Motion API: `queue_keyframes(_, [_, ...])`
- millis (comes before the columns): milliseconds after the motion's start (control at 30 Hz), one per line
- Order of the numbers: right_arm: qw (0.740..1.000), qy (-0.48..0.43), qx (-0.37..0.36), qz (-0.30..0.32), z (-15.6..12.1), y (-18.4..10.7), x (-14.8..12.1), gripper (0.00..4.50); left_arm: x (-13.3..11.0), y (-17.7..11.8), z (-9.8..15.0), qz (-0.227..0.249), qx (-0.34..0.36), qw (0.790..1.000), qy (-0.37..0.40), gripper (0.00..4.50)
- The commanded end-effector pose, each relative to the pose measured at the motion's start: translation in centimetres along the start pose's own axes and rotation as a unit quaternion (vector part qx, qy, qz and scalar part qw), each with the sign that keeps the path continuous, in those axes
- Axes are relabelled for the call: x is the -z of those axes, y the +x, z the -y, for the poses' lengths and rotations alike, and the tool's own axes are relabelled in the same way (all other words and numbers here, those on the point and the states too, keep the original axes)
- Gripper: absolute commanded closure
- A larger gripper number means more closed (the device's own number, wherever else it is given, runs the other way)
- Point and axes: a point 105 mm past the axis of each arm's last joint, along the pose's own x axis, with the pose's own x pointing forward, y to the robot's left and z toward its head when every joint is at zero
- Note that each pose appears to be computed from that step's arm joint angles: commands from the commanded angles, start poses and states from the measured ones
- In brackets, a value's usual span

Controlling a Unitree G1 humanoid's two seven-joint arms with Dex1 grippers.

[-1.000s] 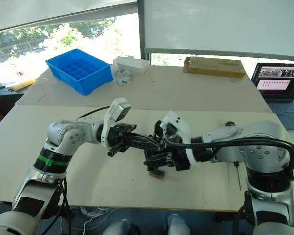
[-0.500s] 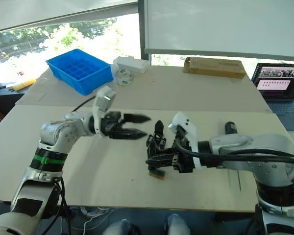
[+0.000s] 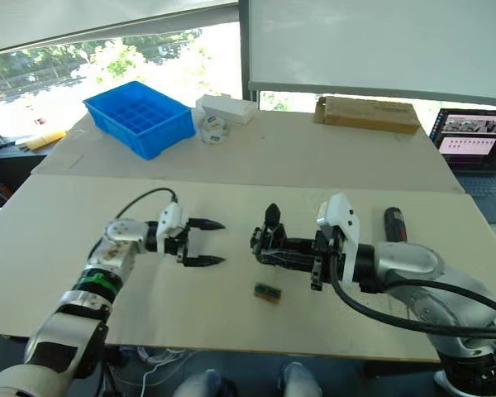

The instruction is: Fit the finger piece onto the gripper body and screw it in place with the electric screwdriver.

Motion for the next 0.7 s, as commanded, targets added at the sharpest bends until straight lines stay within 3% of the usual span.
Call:
queue_keyframes(33, [0.998,-0.052,-0.016,0.028,-0.4,0.2,-0.8,4.12,-0.6,1.7,-0.7,0.000,-0.009,1.000,0.023,0.00])
queue_keyframes(333, [0.998,-0.058,-0.008,0.029,-0.6,0.3,-0.4,4.12,-1.5,5.8,-0.4,0.016,0.012,1.000,0.024,0.00])
queue_keyframes(700, [0.998,-0.058,0.000,0.024,-1.2,0.3,-0.2,4.12,-2.3,8.2,0.1,0.005,0.040,0.998,0.042,0.00])
